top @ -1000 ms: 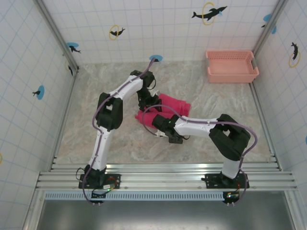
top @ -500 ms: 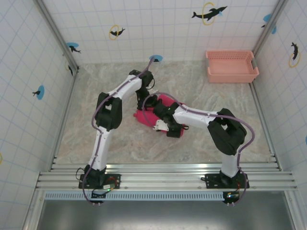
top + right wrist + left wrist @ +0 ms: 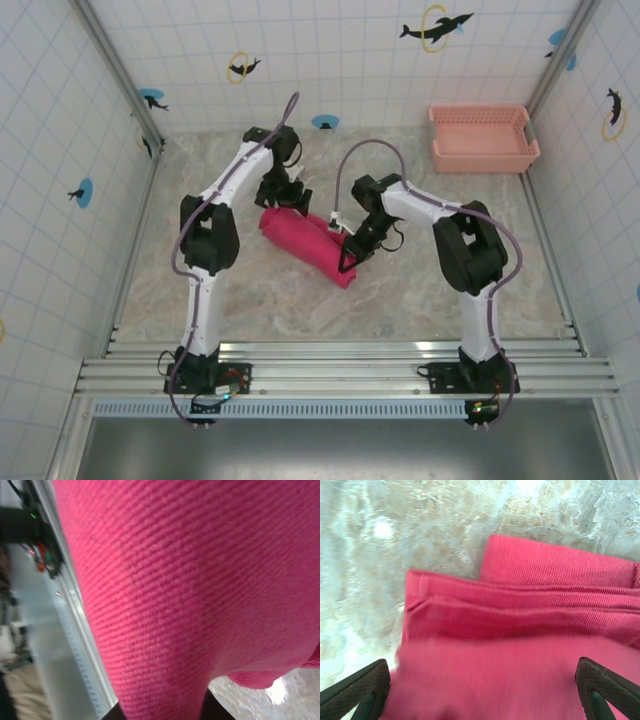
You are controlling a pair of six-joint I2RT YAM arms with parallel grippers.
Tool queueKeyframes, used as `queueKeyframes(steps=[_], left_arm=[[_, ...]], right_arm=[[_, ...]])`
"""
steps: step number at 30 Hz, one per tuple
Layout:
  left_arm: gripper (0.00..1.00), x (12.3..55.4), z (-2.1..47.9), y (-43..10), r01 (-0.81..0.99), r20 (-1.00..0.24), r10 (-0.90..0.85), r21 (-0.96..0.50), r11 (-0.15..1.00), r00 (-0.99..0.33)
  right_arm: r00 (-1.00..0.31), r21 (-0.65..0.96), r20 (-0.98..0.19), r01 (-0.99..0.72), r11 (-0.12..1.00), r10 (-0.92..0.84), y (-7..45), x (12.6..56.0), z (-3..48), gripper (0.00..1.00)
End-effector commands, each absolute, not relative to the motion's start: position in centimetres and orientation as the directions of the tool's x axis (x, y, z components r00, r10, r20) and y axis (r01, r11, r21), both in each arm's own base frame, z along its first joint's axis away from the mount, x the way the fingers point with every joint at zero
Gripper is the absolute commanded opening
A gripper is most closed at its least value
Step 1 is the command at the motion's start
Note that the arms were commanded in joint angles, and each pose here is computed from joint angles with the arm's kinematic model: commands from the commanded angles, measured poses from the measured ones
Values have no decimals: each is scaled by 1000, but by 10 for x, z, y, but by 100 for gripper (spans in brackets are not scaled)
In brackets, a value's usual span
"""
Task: Roll up the long pants
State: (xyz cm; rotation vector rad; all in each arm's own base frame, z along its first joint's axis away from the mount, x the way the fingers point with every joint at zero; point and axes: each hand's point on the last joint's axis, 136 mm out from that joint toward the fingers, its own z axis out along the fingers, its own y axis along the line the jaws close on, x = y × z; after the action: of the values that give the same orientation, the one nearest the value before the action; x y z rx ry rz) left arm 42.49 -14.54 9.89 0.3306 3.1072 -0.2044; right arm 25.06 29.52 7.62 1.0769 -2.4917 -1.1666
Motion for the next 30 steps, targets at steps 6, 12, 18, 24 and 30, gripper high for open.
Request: queueKeyframes(steps=[6, 12, 18, 24, 30], left_arm=[[97, 407, 143, -119, 274, -40, 275, 28, 961, -961], [97, 384, 147, -149, 293, -59, 290, -58, 954, -955], [97, 383, 106, -184, 234, -29, 232, -178, 956, -972], [97, 406, 61, -186, 243, 59, 251, -122, 962, -966], [97, 424, 26, -195, 211, 125, 227, -131, 969, -966]], right_arm=[[-828, 882, 9, -257, 394, -561, 320, 268, 81, 16], [-866, 918, 68, -140, 371, -496, 319, 285, 81, 17], [-875, 924, 117, -76, 374, -469, 315, 293, 68, 17], [-875, 925, 145, -46, 377, -462, 313, 292, 62, 18], [-872, 925, 164, -27, 380, -461, 312, 289, 56, 23]])
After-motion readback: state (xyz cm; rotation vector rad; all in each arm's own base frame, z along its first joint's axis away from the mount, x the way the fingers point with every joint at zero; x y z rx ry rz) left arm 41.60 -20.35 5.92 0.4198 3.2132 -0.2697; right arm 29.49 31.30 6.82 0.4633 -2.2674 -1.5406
